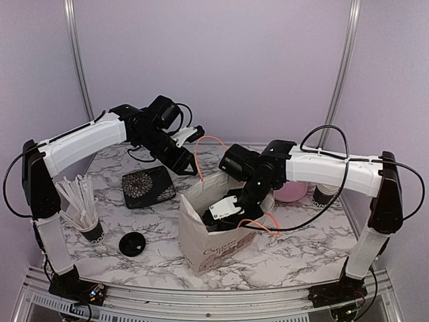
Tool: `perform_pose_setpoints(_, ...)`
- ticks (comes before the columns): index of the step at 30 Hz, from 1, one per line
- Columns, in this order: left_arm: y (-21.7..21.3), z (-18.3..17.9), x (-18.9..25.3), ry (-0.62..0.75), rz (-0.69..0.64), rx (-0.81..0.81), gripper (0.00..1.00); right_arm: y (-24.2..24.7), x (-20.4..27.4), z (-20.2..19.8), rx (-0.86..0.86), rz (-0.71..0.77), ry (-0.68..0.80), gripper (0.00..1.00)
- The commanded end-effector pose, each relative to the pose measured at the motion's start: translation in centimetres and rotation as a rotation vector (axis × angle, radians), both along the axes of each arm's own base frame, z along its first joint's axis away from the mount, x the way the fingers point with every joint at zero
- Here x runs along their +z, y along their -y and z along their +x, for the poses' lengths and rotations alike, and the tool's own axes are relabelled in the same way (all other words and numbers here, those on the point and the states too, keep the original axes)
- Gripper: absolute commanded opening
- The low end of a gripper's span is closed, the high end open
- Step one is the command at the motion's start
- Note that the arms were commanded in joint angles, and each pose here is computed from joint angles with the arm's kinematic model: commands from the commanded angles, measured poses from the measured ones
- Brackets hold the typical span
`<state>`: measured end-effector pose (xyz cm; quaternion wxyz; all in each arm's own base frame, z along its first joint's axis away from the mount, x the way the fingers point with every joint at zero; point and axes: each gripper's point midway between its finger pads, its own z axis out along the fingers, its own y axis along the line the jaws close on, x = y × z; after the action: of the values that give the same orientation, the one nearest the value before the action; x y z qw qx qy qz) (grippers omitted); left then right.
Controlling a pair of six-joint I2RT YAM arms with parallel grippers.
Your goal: Pack the takeout coffee
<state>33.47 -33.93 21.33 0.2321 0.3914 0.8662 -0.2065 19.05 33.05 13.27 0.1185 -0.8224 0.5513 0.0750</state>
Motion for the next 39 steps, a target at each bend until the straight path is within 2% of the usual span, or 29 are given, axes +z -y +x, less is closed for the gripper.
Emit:
perform_pose_setpoints(1,-0.6,-0.3,2.4,0.034,-0.022,0.008,0.57,3.4,-5.5,-2.4,-0.062,-0.224,-0.172,0.45)
perform_pose_setpoints(16,-1.2,-1.2,3.0,0.022,-0.042,0.017,0.58,2.9,-6.4,-0.6,-0.211,-0.197,-0.098,0.47)
perform_pose_setpoints(27,-2.7,-0.9,6.1,0.108,-0.051,0.089,0.63,4.3,-8.0,-0.5,-0.273,-0.277,-0.095,0.46)
perform_pose_setpoints(29,-2.8,-1.1,6.5,0.108,-0.061,0.094,0.64,4.1,-7.9,0.3,-0.287,-0.258,-0.047,0.45)
perform_pose_setpoints(32,-2.7,-1.7,7.3,0.108,-0.089,0.079,0.64,3.8,-7.2,0.4,-0.280,-0.233,-0.039,0.50)
perform_pose_setpoints(35,-2.6,-2.6,8.5,0.120,-0.119,0.035,0.64,2.9,-5.9,-0.4,-0.250,-0.193,-0.095,0.54)
perform_pose_setpoints(39,-1.6,-5.6,10.6,0.133,-0.207,-0.106,0.64,2.0,-4.4,-0.4,-0.242,-0.135,-0.104,0.64)
